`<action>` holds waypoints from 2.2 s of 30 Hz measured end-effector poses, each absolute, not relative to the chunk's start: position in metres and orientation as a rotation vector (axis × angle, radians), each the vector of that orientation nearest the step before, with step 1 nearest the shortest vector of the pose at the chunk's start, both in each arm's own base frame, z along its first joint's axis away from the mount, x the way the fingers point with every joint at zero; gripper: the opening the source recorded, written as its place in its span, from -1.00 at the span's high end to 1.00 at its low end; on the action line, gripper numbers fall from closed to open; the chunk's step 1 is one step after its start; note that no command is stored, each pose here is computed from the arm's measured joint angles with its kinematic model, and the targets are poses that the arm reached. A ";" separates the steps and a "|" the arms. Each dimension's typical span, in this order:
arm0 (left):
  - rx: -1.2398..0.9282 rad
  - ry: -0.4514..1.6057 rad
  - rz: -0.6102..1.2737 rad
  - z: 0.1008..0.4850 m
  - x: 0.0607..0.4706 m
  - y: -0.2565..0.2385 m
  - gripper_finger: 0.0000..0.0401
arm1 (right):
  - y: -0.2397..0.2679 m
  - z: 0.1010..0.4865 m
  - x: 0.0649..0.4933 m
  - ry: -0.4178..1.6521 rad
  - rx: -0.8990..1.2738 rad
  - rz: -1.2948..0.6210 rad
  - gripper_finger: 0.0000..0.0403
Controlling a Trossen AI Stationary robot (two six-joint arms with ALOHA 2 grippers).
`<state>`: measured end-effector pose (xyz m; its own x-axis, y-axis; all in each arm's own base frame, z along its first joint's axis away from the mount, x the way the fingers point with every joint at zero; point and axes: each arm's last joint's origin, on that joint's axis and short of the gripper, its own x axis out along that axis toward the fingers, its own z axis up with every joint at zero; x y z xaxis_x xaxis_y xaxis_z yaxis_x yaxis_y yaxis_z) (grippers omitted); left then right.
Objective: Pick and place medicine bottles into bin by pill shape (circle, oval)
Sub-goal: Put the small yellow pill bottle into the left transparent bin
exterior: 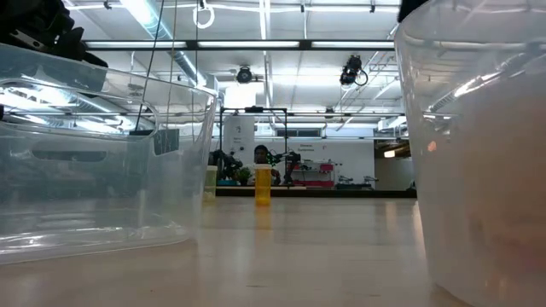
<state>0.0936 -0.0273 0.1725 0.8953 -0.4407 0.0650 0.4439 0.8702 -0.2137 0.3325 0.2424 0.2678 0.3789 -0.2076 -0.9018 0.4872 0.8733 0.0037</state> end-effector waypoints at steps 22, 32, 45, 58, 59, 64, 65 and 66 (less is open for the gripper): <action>-0.227 -0.015 -0.463 0.173 0.094 -0.027 0.10 | 0.140 0.324 0.293 0.700 0.224 -0.302 0.00; -0.227 -0.014 -0.462 0.172 0.094 -0.027 0.10 | 0.099 0.309 0.251 0.466 0.232 -0.157 0.17; -0.227 -0.015 -0.462 0.172 0.094 -0.027 0.10 | 0.072 0.288 0.186 0.324 0.243 -0.161 0.33; -0.227 -0.015 -0.462 0.173 0.094 -0.027 0.10 | 0.053 0.255 0.148 0.192 0.231 -0.140 0.53; -0.227 -0.015 -0.463 0.173 0.094 -0.027 0.10 | 0.052 0.251 0.145 0.169 0.232 -0.135 0.56; -0.227 -0.014 -0.462 0.172 0.094 -0.027 0.12 | 0.042 0.230 0.133 0.060 0.257 -0.094 0.73; -0.227 -0.015 -0.463 0.173 0.094 -0.027 0.12 | 0.040 0.224 0.131 0.049 0.263 -0.087 0.76; -0.227 -0.015 -0.463 0.173 0.094 -0.027 0.12 | 0.039 0.220 0.130 0.042 0.267 -0.083 0.79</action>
<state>0.0936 -0.0273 0.1725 0.8953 -0.4407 0.0652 0.4440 0.8702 -0.2137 0.1304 0.0386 0.2196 0.9957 -0.0759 -0.0522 0.0870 0.9613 0.2615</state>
